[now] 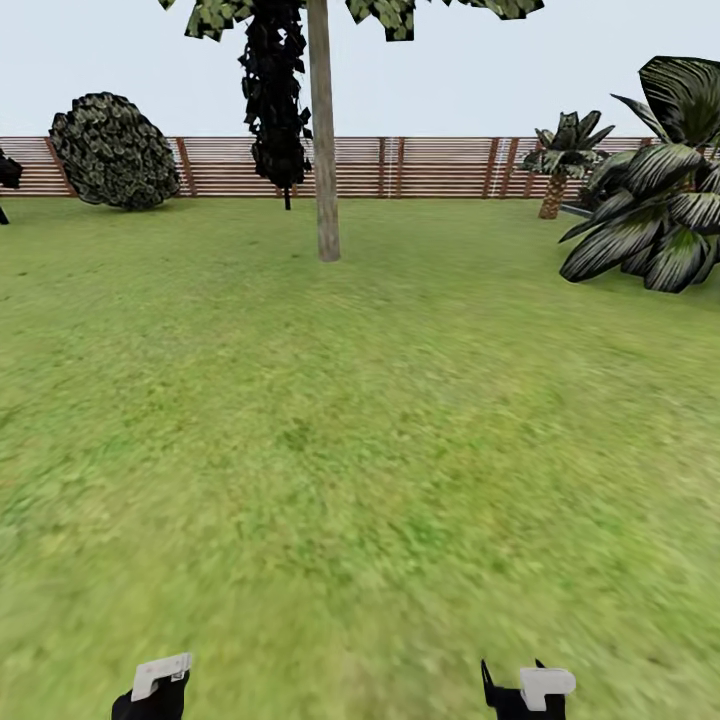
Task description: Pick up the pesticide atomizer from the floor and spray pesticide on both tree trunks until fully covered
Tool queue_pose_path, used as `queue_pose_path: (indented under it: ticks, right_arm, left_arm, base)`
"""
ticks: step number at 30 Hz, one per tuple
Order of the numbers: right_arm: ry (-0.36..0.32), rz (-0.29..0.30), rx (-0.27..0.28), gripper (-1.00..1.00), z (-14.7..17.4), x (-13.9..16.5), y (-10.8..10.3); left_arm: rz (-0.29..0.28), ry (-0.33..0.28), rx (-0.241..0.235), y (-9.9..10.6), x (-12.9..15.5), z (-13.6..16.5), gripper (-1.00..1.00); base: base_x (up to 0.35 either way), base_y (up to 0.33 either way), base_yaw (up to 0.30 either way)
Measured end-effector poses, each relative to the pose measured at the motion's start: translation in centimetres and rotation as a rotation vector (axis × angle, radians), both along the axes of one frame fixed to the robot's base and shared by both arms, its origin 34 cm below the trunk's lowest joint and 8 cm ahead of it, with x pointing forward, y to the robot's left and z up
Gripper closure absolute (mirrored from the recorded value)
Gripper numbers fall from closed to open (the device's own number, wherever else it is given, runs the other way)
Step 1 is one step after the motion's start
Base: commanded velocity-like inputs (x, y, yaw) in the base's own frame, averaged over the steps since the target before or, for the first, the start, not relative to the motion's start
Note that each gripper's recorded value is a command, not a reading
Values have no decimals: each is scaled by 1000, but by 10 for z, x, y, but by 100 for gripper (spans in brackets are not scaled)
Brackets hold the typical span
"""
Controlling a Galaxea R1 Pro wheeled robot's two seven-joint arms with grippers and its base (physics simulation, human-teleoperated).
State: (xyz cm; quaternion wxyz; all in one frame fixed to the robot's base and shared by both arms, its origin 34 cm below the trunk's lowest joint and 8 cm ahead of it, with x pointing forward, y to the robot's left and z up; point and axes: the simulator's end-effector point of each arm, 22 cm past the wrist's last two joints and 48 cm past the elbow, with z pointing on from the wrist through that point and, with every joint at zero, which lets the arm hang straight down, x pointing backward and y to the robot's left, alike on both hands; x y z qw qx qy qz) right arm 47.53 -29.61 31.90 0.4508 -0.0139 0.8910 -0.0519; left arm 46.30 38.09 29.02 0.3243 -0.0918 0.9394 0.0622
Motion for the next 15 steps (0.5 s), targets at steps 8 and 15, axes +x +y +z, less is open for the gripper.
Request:
queue_pose_path:
  ticks: [8,15]
  right_arm:
    - [1,0,0,-100,-1,0,0]
    - [2,0,0,-100,-1,0,0]
  left_arm:
    - [0,2,0,0,-1,-1,100]
    - [1,2,0,0,-1,-1,100]
  base:
    - [339,0,0]
    - [339,0,0]
